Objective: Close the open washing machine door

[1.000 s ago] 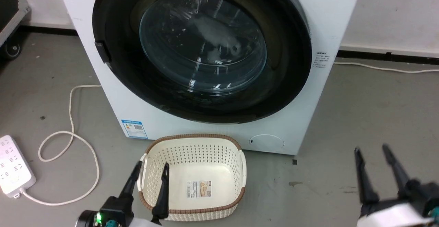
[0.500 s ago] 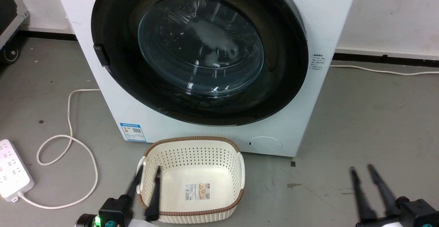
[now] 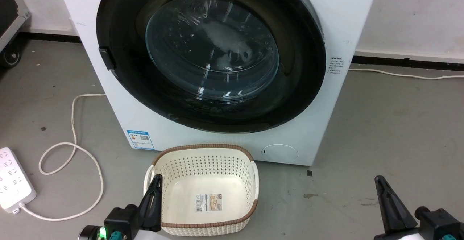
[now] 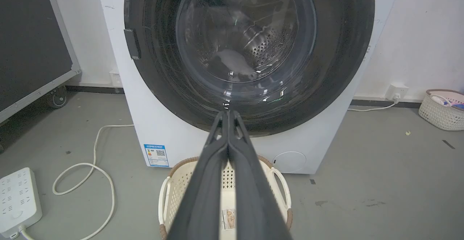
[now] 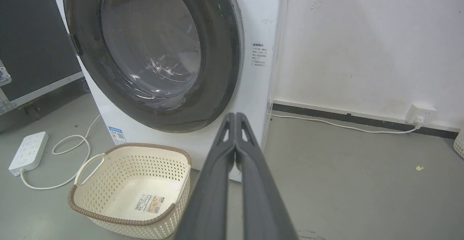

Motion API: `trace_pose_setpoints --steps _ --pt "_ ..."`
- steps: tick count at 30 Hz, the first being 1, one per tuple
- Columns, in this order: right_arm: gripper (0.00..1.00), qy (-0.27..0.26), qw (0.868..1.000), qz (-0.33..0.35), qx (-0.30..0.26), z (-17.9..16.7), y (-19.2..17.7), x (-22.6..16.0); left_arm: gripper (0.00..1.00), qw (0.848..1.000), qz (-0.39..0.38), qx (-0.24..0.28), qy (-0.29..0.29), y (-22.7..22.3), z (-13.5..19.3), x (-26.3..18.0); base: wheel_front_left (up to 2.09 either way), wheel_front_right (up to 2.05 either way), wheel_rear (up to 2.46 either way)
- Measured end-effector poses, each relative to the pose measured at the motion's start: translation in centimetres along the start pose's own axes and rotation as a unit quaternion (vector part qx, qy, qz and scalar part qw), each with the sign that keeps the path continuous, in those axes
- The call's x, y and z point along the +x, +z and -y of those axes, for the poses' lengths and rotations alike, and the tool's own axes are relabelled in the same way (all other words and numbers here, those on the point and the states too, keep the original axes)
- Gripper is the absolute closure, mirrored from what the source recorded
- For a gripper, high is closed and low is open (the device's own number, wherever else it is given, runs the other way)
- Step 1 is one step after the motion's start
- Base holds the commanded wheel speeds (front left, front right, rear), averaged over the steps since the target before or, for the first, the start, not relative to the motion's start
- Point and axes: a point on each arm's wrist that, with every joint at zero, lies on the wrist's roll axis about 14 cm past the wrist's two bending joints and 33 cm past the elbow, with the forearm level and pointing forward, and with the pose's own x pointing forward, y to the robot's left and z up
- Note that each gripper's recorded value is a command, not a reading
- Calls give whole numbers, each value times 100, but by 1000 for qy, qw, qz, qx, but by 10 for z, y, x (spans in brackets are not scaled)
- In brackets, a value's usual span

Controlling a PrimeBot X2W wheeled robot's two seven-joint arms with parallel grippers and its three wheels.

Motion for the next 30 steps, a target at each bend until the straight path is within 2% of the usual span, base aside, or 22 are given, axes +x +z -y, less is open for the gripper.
trace_pose_setpoints --steps 30 --pt "100 7 1000 -19 -1 -5 -1 4 100 1000 -16 15 11 1 -6 5 0 0 0"
